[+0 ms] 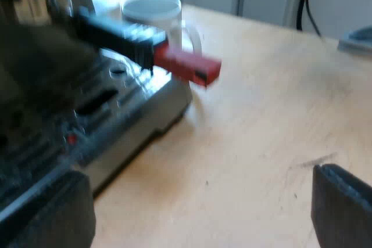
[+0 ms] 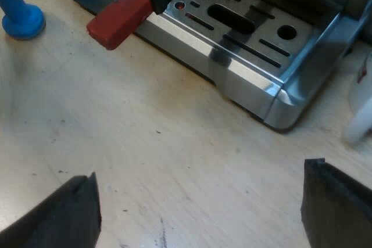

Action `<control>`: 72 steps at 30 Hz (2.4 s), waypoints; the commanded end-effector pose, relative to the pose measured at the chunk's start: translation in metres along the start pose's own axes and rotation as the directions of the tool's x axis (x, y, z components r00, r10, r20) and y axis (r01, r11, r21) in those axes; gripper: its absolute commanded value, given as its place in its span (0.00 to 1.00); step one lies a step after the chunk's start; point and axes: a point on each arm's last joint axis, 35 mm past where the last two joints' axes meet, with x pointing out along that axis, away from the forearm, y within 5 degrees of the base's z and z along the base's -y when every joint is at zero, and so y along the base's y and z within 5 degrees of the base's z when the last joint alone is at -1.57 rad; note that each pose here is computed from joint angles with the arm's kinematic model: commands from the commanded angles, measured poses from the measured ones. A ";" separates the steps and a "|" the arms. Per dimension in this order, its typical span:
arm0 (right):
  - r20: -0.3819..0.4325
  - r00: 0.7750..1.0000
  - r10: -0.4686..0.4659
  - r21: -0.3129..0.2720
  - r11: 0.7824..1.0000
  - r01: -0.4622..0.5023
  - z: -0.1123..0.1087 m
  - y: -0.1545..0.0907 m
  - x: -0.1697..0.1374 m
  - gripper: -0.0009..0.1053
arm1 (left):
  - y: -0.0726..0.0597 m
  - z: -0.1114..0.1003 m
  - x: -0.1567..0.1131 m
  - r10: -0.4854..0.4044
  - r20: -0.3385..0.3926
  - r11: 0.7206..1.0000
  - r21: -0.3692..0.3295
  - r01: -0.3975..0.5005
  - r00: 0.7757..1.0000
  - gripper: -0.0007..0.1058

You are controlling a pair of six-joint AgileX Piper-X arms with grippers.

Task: Grind coffee beans and then tamp

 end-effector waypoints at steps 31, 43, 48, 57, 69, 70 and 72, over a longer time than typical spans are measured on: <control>0.171 0.963 -0.207 -0.005 0.977 0.211 0.012 0.101 0.105 0.22 | 0.010 -0.010 0.018 -0.098 -0.022 0.995 -0.013 0.098 0.995 0.67; 0.195 0.907 -0.374 0.207 0.919 0.335 0.015 0.116 0.146 0.16 | -0.002 -0.012 0.023 -0.201 -0.053 0.979 0.010 0.201 0.978 0.67; 0.205 0.896 -0.395 0.227 0.909 0.349 0.015 0.120 0.154 0.16 | -0.002 -0.012 0.023 -0.197 -0.051 0.980 0.012 0.197 0.979 0.67; 0.194 0.872 -0.449 0.233 0.885 0.404 0.011 0.124 0.167 0.16 | -0.002 -0.012 0.023 -0.195 -0.051 0.980 0.012 0.196 0.979 0.67; 0.173 0.839 -0.516 0.242 0.848 0.472 0.008 0.120 0.172 0.16 | -0.002 -0.012 0.023 -0.195 -0.051 0.980 0.012 0.196 0.979 0.67; 0.175 0.836 -0.521 0.256 0.844 0.472 0.009 0.118 0.173 0.16 | -0.002 -0.012 0.023 -0.195 -0.051 0.980 0.012 0.196 0.979 0.67; 0.178 0.827 -0.534 0.280 0.833 0.477 0.011 0.114 0.174 0.16 | -0.002 -0.012 0.023 -0.195 -0.051 0.980 0.012 0.196 0.979 0.67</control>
